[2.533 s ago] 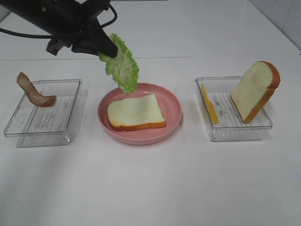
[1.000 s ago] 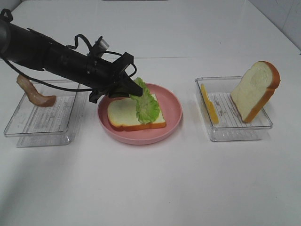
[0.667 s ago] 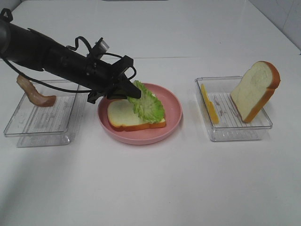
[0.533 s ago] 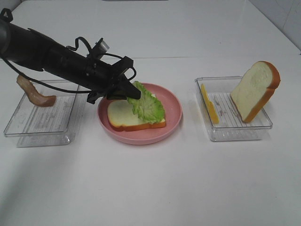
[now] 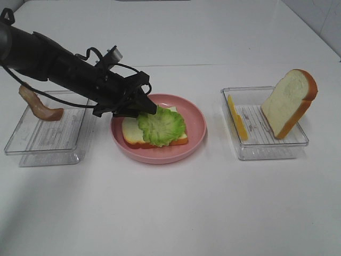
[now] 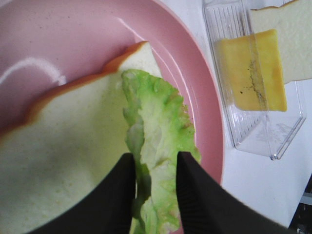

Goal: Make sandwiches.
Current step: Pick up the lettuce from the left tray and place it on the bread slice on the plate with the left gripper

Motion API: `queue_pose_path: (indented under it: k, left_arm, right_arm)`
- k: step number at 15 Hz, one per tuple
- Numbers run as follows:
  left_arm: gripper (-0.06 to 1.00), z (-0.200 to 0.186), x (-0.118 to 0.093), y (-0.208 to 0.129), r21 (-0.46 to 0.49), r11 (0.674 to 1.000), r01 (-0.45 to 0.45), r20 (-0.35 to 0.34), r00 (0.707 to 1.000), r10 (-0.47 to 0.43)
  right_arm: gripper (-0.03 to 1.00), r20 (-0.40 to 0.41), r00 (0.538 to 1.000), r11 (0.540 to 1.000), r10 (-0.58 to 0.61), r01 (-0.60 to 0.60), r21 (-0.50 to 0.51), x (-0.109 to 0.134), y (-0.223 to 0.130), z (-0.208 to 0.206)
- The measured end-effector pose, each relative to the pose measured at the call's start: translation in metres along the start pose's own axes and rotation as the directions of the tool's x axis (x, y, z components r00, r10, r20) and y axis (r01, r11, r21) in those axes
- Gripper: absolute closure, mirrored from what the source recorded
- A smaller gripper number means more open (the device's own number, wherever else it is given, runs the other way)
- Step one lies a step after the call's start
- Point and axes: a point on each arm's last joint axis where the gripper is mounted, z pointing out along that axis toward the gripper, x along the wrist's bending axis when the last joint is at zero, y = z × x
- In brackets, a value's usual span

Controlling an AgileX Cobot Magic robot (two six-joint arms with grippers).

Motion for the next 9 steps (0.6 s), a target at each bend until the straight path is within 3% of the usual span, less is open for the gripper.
queue_pose_path:
  k: [9]
  left_arm:
    - [0.36, -0.0024, -0.0007, 0.0100, -0.051, 0.997, -0.062, -0.032, 0.998, 0.061]
  right_arm:
    - [0.12, 0.000, 1.000, 1.000, 0.000, 0.000, 0.000, 0.0000, 0.0000, 0.0000]
